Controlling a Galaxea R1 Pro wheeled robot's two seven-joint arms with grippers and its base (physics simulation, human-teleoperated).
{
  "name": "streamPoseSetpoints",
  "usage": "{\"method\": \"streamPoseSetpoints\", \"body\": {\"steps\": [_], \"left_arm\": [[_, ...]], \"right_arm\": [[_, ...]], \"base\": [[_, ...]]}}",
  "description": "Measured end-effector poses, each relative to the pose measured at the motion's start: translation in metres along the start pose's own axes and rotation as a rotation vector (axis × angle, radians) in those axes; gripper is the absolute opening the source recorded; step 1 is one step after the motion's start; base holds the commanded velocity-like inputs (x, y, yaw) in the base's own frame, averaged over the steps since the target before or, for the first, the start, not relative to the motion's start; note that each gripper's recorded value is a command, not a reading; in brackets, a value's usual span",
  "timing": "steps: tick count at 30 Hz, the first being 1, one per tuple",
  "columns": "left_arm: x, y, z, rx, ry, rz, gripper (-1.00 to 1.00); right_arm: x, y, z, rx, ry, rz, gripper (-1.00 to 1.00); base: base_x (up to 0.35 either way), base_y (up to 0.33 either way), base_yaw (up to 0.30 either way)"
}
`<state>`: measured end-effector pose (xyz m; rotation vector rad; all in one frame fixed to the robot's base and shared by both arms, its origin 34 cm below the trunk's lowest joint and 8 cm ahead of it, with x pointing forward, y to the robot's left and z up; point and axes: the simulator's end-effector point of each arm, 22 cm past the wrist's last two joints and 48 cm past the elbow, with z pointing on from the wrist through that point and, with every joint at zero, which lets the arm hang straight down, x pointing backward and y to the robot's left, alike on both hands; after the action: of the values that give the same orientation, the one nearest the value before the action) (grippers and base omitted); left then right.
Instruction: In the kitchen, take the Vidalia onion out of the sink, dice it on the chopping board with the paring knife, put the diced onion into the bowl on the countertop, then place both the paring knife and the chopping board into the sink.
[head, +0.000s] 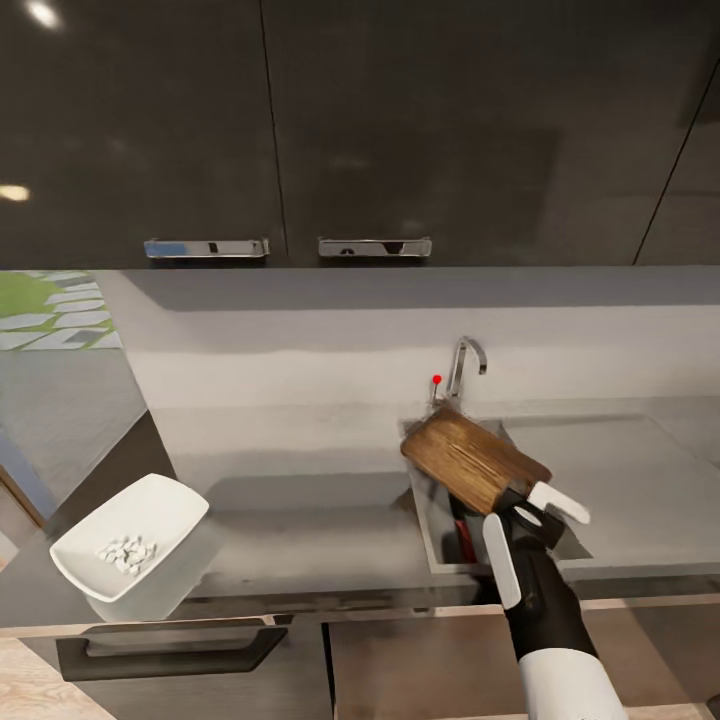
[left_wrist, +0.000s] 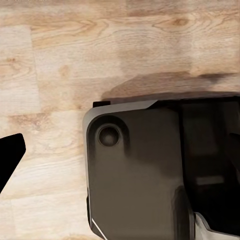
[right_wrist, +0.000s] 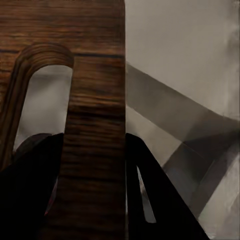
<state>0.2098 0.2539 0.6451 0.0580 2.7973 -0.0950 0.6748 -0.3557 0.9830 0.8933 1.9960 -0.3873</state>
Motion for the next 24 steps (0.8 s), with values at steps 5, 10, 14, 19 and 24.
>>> {"method": "streamPoseSetpoints", "body": {"steps": [5,10,14,19,24], "left_arm": [[-0.001,0.000,0.000,0.000,-0.002,0.001,1.00],[-0.001,0.000,0.000,0.000,-0.001,0.000,1.00],[-0.001,0.000,0.000,0.000,-0.001,0.000,1.00],[-0.001,0.000,0.000,0.000,-0.001,0.000,1.00],[-0.001,0.000,0.000,0.000,-0.002,0.000,1.00]], "right_arm": [[-0.005,-0.028,-0.004,0.170,0.031,0.001,-1.00],[-0.039,0.010,-0.003,0.157,0.070,-0.040,-1.00],[-0.072,0.042,-0.001,0.192,0.086,-0.071,-1.00],[-0.069,0.053,0.019,0.205,0.193,0.014,-1.00],[-0.025,0.040,0.028,0.279,0.250,0.168,-1.00]], "base": [[0.000,0.000,0.000],[0.000,0.000,0.000],[0.000,0.000,0.000],[0.000,0.000,0.000],[0.000,0.000,0.000]]}}
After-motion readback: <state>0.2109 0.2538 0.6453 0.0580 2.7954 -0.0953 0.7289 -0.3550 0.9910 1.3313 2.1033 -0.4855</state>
